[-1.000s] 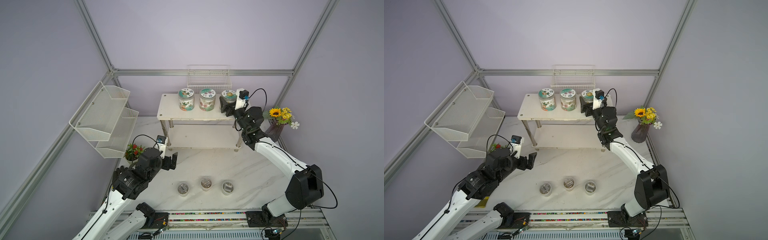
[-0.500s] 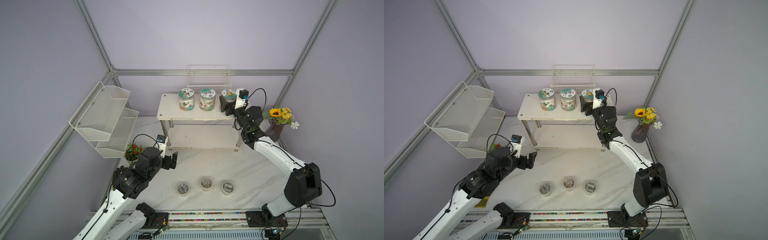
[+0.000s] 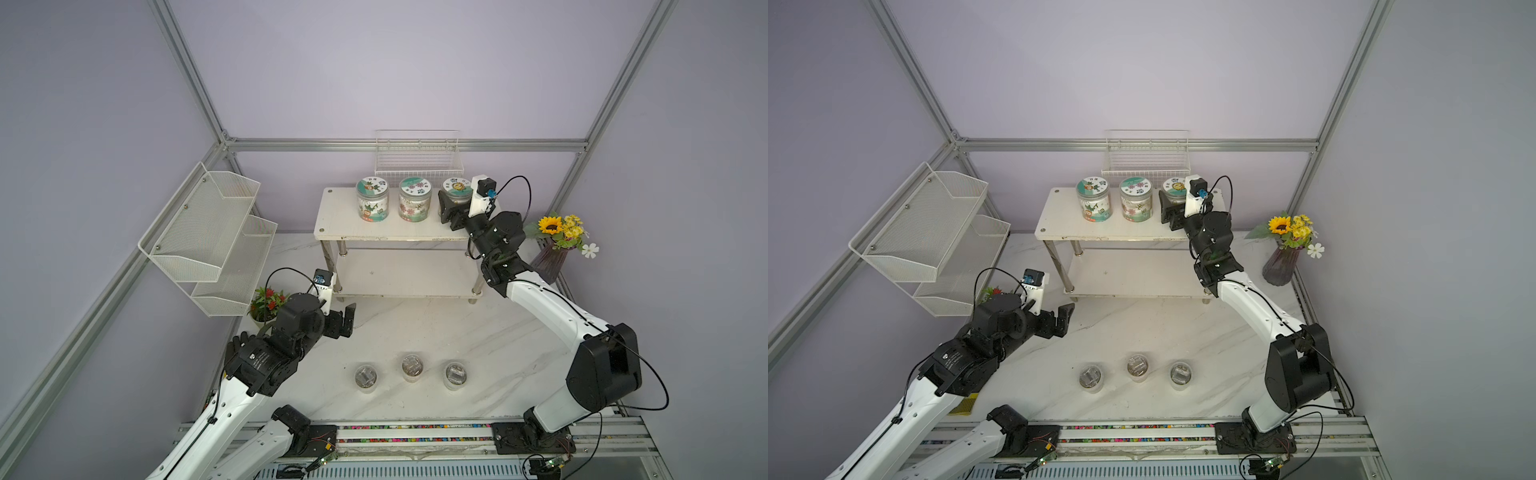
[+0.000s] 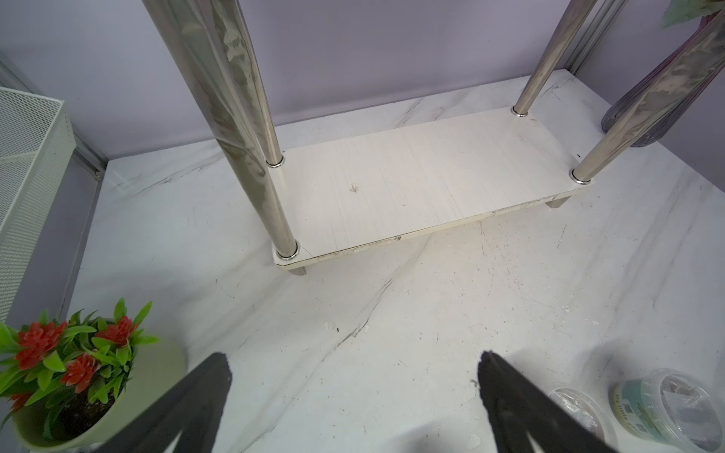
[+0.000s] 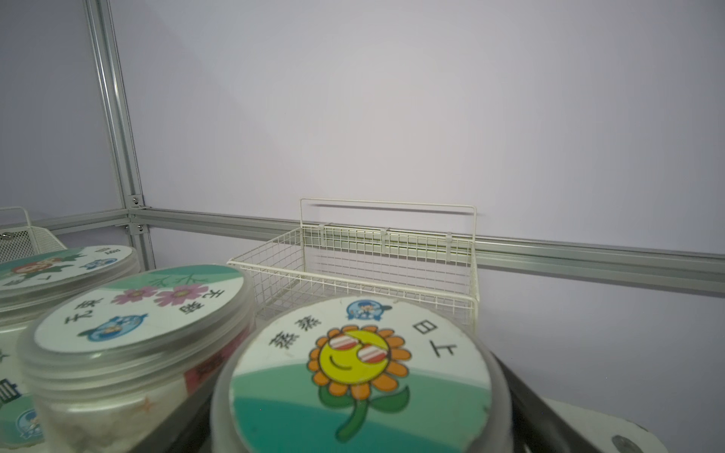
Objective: Place the seed container on the shelf
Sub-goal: Place the seed jar on the shelf.
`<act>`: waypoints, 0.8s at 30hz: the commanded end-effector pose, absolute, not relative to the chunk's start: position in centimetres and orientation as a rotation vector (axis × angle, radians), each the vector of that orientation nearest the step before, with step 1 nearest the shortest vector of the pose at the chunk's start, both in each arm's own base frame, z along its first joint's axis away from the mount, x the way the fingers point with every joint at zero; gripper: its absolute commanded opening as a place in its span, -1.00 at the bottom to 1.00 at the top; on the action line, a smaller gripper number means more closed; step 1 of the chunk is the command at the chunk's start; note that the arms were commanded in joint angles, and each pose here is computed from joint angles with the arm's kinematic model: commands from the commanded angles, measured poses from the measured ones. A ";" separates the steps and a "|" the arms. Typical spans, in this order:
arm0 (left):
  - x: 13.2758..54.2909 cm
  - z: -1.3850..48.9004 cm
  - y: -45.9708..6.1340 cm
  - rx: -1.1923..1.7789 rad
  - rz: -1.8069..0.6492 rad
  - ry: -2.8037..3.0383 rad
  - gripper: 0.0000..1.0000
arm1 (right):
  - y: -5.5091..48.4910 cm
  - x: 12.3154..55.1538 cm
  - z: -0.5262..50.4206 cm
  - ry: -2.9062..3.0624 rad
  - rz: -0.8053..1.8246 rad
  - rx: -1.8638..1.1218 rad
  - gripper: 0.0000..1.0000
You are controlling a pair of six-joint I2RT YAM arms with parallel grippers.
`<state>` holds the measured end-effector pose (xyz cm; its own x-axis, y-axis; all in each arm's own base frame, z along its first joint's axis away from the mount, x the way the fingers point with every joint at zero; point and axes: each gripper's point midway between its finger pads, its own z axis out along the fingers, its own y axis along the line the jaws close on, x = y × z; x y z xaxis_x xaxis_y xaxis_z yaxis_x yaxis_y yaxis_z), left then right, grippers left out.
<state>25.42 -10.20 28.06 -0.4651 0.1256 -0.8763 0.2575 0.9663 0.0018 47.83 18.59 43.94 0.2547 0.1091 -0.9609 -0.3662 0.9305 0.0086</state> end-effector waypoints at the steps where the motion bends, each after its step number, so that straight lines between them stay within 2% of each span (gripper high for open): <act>1: 25.8 29.2 -10.4 0.268 -0.176 2.009 0.99 | 18.5 47.8 45.3 1.240 0.333 -0.236 0.37; 16: 25.8 29.2 -10.4 0.266 -0.183 2.012 0.99 | 18.3 47.3 45.3 1.241 0.330 -0.238 0.54; 24: 25.7 29.2 -10.4 0.269 -0.182 2.014 0.99 | 18.2 47.2 45.3 1.237 0.330 -0.237 0.70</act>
